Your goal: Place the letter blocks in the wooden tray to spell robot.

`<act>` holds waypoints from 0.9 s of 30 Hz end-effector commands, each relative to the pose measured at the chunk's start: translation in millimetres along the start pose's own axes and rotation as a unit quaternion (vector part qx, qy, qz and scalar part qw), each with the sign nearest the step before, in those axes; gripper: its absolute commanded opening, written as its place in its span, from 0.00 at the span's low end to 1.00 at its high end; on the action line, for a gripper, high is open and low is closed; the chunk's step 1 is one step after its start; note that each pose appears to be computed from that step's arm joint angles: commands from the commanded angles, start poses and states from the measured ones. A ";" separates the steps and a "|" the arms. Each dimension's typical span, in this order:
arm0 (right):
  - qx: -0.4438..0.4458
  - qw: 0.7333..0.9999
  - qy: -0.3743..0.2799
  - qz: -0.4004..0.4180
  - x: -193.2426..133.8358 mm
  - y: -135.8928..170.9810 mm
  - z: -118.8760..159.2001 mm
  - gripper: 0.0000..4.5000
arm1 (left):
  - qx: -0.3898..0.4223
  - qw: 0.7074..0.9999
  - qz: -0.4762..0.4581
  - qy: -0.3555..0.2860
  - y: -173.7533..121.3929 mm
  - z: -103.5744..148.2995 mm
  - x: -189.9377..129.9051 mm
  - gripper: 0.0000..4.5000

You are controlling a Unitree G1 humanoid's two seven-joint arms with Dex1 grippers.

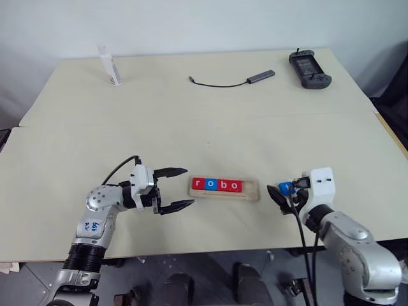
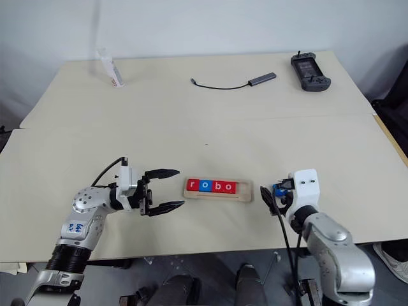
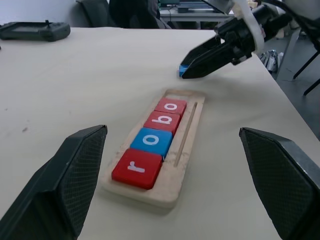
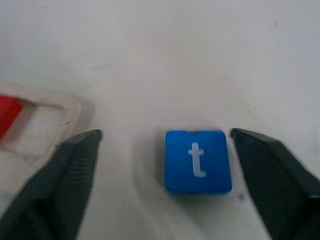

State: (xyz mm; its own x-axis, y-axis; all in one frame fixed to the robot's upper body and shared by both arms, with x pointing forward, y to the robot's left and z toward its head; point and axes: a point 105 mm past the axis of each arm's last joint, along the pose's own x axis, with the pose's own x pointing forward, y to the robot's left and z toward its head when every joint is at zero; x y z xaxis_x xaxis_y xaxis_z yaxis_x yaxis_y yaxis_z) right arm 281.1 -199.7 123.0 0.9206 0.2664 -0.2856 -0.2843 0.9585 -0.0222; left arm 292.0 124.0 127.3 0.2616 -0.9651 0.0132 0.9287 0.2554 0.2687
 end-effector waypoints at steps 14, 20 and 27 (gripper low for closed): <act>-0.328 0.875 0.114 0.337 -5.3 -54.7 7.3 0.99 | 0.021 1.000 0.001 -0.002 -3.1 10.3 -6.4 1.00; -0.348 0.864 0.097 0.349 25.1 -58.0 11.3 0.99 | 0.025 1.000 0.014 -0.002 -3.3 11.4 -7.9 1.00; -0.332 0.851 0.119 0.389 28.0 -55.4 3.2 0.72 | 0.027 0.999 0.023 0.003 -6.9 12.9 -9.1 1.00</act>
State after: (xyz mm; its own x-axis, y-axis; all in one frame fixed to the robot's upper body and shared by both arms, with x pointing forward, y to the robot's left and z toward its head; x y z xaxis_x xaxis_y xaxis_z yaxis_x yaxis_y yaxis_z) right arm 324.4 -242.8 123.2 0.3422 0.7037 -0.6227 -0.9385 0.2230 -0.2637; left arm 282.0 129.2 128.6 0.3031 -0.9529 0.0122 0.9127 0.2940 0.2838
